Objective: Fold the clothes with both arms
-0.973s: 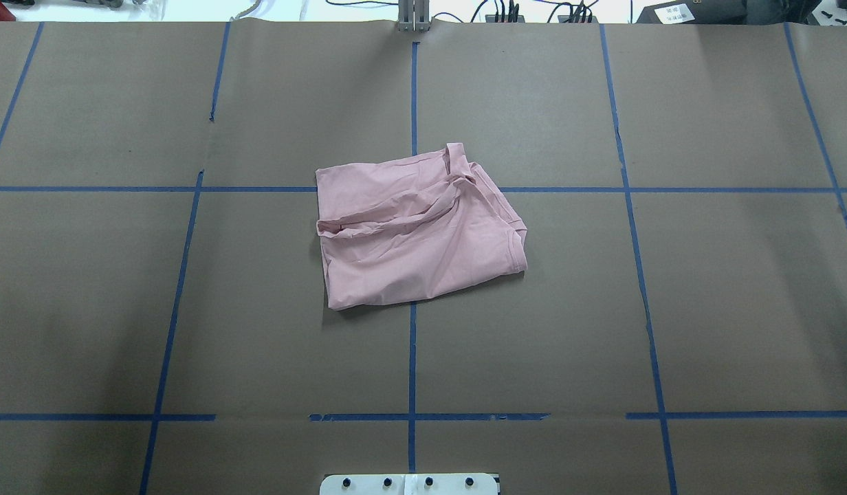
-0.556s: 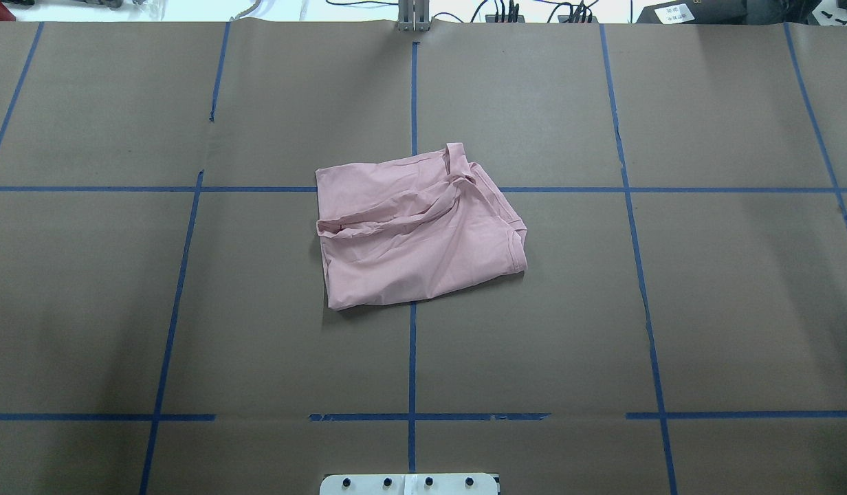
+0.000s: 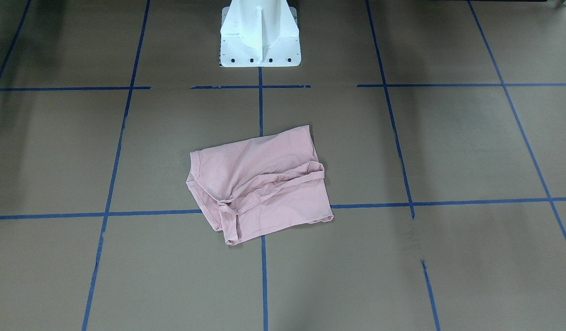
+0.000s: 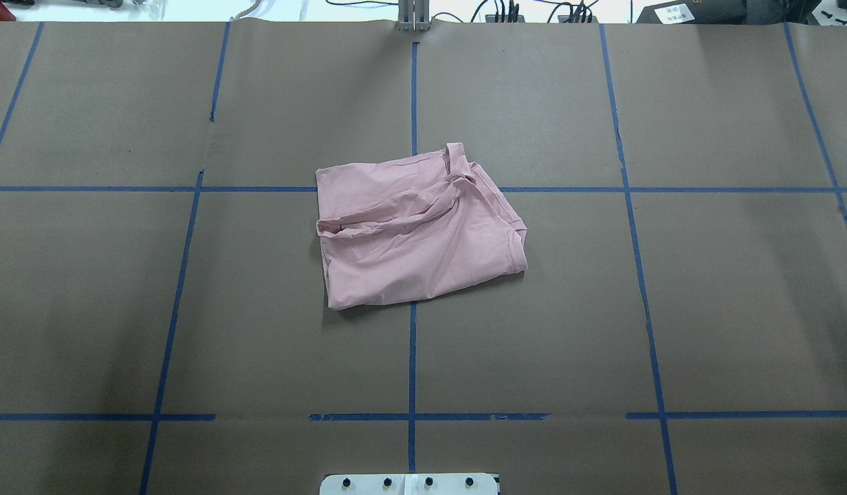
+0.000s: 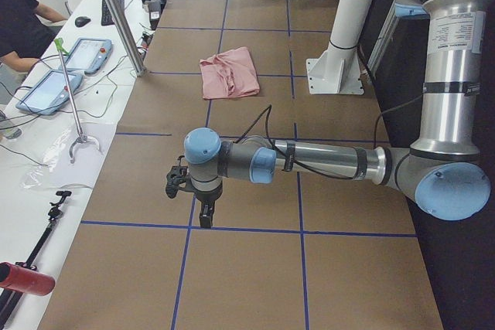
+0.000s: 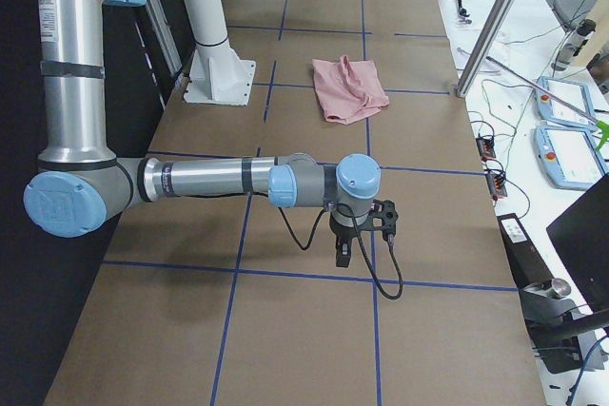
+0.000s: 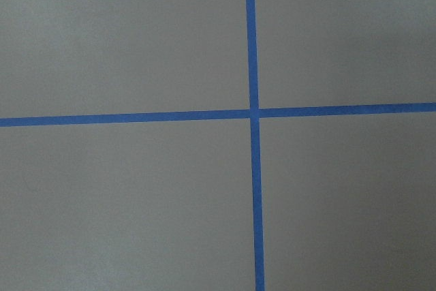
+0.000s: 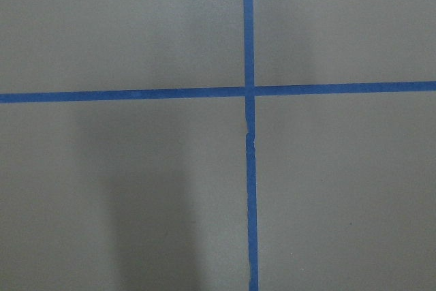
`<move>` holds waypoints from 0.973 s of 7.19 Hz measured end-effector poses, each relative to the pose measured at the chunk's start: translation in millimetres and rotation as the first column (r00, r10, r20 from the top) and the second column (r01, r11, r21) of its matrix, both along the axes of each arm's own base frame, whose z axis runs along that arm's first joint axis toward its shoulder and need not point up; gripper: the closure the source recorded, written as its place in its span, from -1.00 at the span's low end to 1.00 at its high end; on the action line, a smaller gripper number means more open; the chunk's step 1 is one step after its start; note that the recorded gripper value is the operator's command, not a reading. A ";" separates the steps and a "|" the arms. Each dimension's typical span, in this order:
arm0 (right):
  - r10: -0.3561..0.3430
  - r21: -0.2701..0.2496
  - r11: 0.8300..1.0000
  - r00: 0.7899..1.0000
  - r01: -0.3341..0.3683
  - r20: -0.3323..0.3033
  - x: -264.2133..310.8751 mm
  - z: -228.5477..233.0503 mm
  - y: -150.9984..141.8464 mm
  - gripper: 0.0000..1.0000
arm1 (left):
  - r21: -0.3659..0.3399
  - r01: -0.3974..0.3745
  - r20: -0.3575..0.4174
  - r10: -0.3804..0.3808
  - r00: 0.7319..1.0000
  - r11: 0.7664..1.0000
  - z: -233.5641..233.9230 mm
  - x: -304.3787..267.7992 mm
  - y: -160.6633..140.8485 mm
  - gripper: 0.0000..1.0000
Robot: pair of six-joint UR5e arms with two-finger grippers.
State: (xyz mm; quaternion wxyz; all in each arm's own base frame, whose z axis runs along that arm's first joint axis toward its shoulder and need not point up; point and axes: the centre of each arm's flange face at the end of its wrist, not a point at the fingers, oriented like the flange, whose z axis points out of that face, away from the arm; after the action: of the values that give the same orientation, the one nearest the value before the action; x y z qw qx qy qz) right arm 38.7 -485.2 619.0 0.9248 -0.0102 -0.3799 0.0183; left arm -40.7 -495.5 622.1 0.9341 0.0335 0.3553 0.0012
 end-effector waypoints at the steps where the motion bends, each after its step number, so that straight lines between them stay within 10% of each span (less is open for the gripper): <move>1: 0.004 -0.002 1.000 1.000 -0.004 0.000 0.0 -0.6 -0.3 -1.00 | -0.001 0.002 -0.001 -0.002 1.000 1.000 -0.5 0.1 -0.2 -1.00; 7: 0.005 0.001 1.000 1.000 -0.005 0.001 -0.1 -2.4 -1.8 -1.00 | 0.005 0.001 -0.001 -0.001 1.000 1.000 -1.6 0.8 -0.9 -1.00</move>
State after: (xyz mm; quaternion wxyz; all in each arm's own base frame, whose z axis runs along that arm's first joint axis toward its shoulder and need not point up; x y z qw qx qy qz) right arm 38.6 -487.0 616.6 0.9246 -0.0088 -0.3802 0.0207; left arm -39.9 -496.4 620.5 0.9339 0.0362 0.3558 0.0015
